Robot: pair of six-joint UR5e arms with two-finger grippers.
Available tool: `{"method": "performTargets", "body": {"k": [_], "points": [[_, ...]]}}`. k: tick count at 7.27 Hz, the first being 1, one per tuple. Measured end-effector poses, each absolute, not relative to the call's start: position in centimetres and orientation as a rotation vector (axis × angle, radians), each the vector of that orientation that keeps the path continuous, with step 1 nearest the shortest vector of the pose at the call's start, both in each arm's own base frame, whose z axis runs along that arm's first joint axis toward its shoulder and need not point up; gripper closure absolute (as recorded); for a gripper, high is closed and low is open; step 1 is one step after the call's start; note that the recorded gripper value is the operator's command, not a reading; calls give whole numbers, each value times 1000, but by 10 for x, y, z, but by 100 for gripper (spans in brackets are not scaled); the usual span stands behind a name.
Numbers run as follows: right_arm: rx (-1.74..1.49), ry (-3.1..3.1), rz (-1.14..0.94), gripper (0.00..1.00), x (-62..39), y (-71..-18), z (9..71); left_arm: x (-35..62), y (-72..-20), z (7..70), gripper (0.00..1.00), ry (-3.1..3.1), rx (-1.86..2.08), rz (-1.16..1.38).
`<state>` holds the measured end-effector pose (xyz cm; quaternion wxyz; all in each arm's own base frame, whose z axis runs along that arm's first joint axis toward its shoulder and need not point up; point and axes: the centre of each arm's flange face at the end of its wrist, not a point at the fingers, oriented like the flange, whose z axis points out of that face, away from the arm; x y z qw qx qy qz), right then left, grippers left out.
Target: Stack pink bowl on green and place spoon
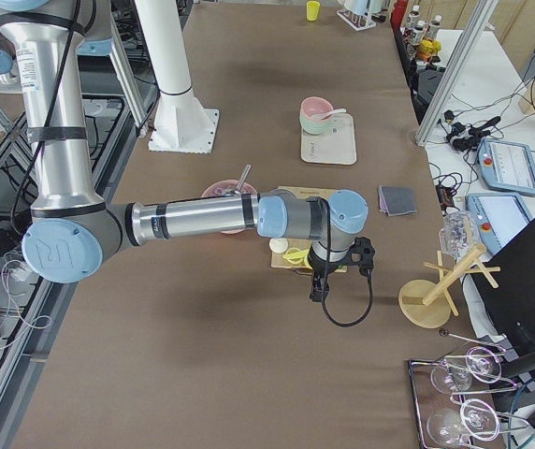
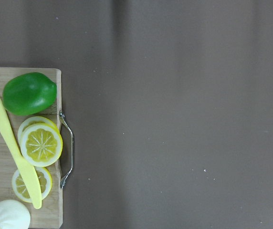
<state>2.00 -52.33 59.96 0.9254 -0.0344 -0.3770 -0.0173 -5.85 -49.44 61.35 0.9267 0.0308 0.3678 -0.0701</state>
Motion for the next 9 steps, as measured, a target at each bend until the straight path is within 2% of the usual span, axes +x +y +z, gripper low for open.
{"method": "performTargets", "body": {"k": [9], "points": [[-62,-791,-33,0,21,-524,595,-58,-493,611,2,758,62,-144]]}}
